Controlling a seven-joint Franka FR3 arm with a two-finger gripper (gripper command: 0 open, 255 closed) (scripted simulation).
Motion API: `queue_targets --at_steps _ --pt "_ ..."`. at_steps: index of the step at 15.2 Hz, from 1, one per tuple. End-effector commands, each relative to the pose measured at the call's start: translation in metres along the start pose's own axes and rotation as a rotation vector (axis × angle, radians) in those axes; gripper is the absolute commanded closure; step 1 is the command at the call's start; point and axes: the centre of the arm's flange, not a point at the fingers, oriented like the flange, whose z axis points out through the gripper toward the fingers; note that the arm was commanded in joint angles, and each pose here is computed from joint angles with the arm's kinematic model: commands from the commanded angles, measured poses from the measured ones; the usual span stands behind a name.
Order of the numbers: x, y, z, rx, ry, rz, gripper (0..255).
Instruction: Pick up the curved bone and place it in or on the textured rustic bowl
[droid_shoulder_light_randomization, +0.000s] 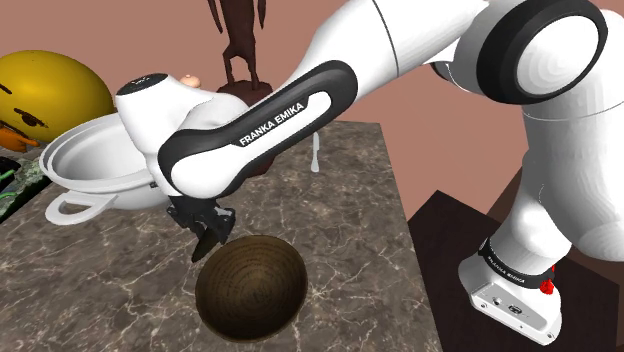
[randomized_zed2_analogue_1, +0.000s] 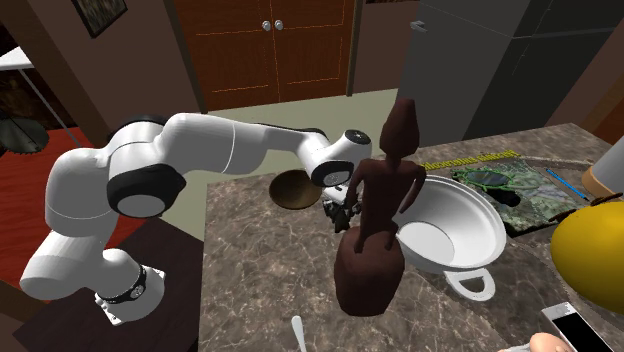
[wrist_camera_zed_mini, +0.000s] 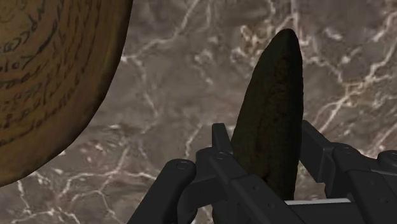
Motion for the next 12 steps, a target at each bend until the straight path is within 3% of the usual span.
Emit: queue_targets --at_steps 1,7,12 --pt "0.000 0.002 0.004 -0.012 0.002 0.000 255" --pt "0.000 0.001 0.005 -0.012 0.002 -0.001 255" --pt "0.000 0.002 -0.022 -0.012 0.002 -0.001 255"
